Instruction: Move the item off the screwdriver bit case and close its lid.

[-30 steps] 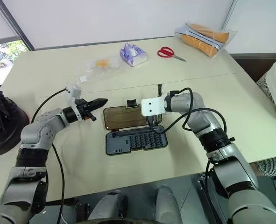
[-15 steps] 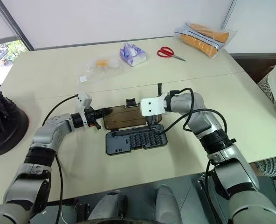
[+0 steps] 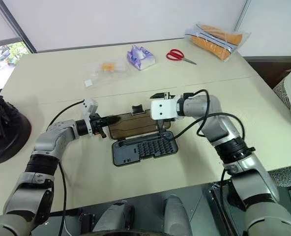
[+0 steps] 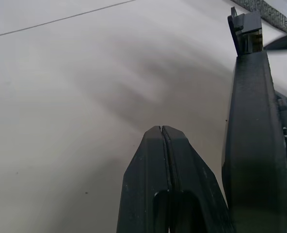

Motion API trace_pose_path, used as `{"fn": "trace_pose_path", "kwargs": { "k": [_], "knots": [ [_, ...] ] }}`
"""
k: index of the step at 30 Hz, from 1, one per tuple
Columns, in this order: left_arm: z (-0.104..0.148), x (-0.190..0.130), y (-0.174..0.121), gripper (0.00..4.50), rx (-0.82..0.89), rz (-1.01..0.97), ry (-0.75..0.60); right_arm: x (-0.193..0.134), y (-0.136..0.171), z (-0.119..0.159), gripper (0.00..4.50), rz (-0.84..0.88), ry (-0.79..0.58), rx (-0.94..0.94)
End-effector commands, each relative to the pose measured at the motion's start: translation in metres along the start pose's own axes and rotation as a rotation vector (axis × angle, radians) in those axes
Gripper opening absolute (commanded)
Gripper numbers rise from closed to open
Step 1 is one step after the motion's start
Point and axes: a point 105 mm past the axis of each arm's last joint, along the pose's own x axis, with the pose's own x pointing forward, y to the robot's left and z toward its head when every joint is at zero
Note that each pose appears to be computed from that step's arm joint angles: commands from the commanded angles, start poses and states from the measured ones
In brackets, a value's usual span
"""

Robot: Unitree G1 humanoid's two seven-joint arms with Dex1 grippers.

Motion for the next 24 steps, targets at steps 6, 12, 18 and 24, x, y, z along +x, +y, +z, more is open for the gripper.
{"fn": "trace_pose_path", "kwargs": {
  "k": [6,12,18,24],
  "knots": [
    [0.039,-0.001,-0.023,0.00,-0.008,-0.152,-0.092,-0.063,-0.026,0.022,3.49,-0.077,-0.047,0.138],
    [0.043,-0.011,-0.037,0.00,-0.013,-0.247,-0.040,-0.083,-0.029,0.014,3.49,-0.116,-0.004,0.195],
    [0.039,-0.025,-0.063,0.00,0.013,-0.423,0.065,-0.086,-0.032,0.010,3.49,-0.140,0.009,0.210],
    [0.013,-0.029,-0.085,0.00,0.028,-0.538,0.200,-0.081,-0.029,0.010,3.49,-0.134,0.009,0.211]
  ]
}}
